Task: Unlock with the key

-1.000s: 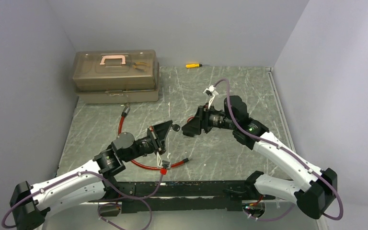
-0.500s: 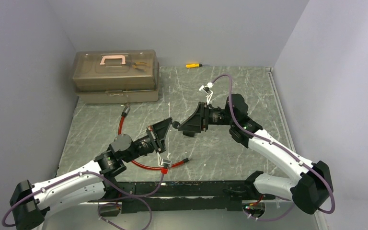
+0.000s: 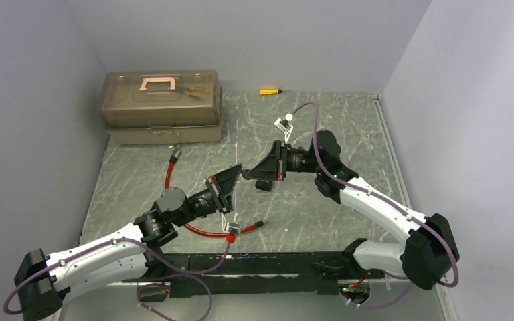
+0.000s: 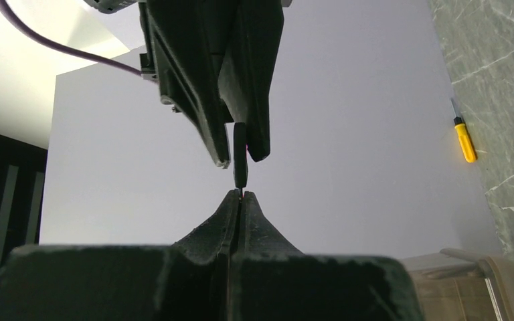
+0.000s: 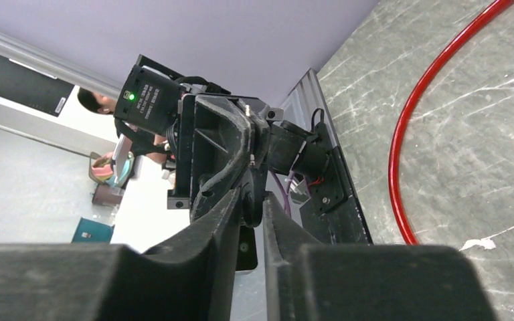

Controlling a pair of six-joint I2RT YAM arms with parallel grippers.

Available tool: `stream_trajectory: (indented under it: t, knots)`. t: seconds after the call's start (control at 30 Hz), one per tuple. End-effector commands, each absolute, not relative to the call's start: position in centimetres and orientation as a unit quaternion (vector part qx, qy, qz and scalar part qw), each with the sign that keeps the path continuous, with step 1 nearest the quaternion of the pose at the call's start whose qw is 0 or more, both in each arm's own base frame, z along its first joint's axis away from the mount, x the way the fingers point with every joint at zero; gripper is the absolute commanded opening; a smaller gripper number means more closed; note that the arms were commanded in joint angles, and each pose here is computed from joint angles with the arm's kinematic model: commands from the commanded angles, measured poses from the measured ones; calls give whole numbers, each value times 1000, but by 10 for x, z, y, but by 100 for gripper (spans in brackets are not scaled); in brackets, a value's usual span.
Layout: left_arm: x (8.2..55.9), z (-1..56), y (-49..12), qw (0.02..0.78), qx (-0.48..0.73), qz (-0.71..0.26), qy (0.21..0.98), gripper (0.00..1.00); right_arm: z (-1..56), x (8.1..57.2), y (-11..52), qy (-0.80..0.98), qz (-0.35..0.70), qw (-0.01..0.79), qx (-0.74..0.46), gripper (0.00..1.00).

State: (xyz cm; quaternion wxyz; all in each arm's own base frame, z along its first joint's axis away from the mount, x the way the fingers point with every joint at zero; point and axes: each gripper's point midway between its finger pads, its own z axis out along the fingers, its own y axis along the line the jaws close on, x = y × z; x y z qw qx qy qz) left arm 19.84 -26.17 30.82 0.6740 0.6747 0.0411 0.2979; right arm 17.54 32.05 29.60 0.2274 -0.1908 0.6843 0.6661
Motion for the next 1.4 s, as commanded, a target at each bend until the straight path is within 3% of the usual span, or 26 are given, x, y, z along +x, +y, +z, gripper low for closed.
stream_trajectory:
  t: [0.0, 0.13, 0.23, 0.27, 0.37, 0.4, 0.5, 0.67, 0.77, 0.87, 1.27, 1.37]
  knots:
    - [197, 321, -261, 685, 657, 311, 36, 0, 315, 181, 322, 654, 685, 259, -192, 16]
    - [196, 317, -261, 684, 661, 305, 37, 0, 313, 182, 321, 654, 684, 265, -182, 0]
    - [197, 315, -261, 683, 665, 299, 44, 1, 310, 181, 319, 657, 682, 267, -177, 0]
    - [197, 315, -261, 683, 666, 294, 49, 7, 308, 181, 318, 660, 679, 268, -176, 0]
    - [201, 313, -259, 682, 673, 276, 80, 47, 299, 183, 312, 678, 662, 271, -169, 0]
    - [204, 312, -258, 682, 674, 265, 99, 56, 294, 184, 308, 687, 654, 272, -166, 0]
    - [213, 310, -252, 676, 678, 236, 164, 76, 277, 191, 291, 716, 621, 282, -148, 0]
    - [230, 281, -242, 636, 704, 163, 272, 98, 238, 201, 257, 777, 555, 279, -102, 0]
    - [242, 248, -236, 584, 737, 116, 320, 100, 218, 209, 236, 812, 504, 285, -68, 0]
    - [243, 209, -238, 519, 794, 76, 307, 99, 200, 219, 215, 847, 439, 299, -32, 0]
    - [307, 130, -289, 401, 911, 24, 95, 100, 170, 236, 163, 893, 313, 322, 38, 0]
    - [316, 128, -302, 383, 924, -15, 10, 99, 172, 238, 156, 893, 305, 328, 52, 0]
